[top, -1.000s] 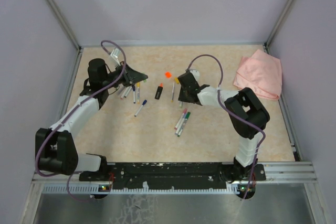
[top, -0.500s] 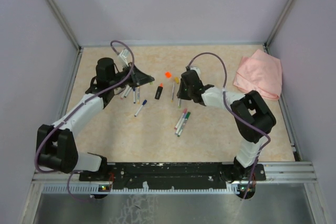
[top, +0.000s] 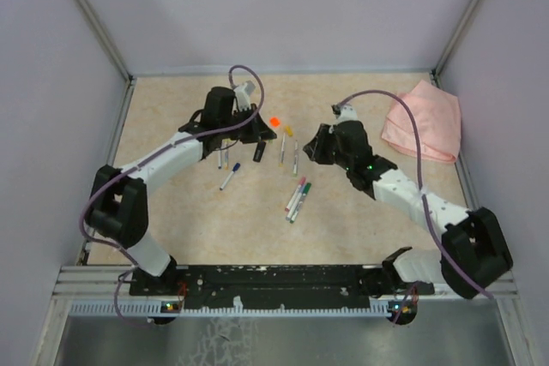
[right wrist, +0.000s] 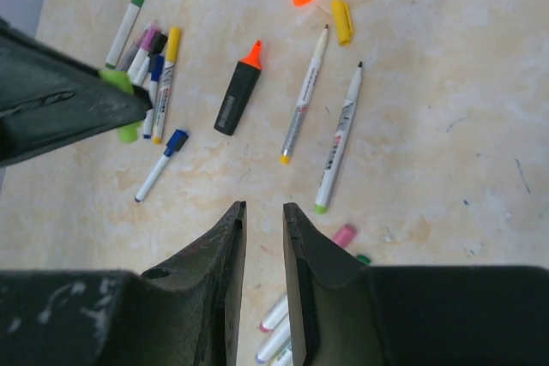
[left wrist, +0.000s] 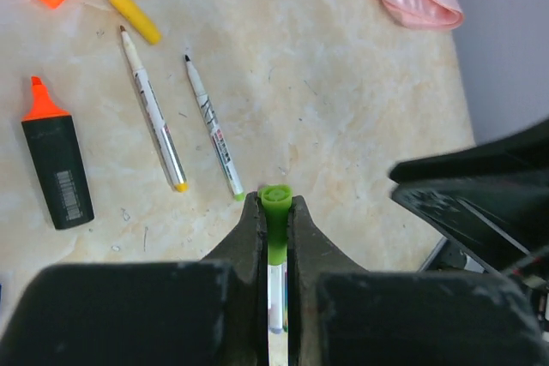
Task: Open the pen caps
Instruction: Place the pen at the center of the board, then place the pen cap at the center of the board.
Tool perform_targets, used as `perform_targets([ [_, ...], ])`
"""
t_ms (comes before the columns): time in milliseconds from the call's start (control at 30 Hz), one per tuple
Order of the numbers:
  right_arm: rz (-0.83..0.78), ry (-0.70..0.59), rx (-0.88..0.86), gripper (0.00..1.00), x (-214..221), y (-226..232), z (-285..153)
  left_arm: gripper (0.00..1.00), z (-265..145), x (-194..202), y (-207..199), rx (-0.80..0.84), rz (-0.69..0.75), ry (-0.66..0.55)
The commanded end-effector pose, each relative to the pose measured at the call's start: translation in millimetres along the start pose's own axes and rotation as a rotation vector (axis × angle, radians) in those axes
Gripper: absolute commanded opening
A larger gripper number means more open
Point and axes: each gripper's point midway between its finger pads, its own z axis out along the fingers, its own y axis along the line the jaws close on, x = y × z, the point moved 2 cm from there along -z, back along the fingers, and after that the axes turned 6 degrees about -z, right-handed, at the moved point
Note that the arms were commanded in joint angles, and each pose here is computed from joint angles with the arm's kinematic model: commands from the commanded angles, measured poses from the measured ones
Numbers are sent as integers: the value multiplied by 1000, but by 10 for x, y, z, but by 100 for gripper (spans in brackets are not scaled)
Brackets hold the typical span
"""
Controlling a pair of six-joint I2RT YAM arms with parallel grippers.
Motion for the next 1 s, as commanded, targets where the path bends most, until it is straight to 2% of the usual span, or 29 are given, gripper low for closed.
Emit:
perform_targets([
  [0, 33, -56, -29, 24, -6, -111, -288, 0, 303, 88, 230, -177, 14, 80],
  [133, 92, -50, -8, 24, 187, -296, -461, 0, 639, 187, 344, -294, 22, 160],
  [400, 134, -52, 36, 24, 312, -500, -607, 0, 1194, 195, 552, -535, 49, 201],
  [800, 132, -35, 12, 24, 395, -512, -661, 5, 1741, 48, 655, -564, 121, 140],
  [967, 128, -21, -4, 24, 430, -494, -679, 10, 1882, -22, 668, -554, 127, 107],
])
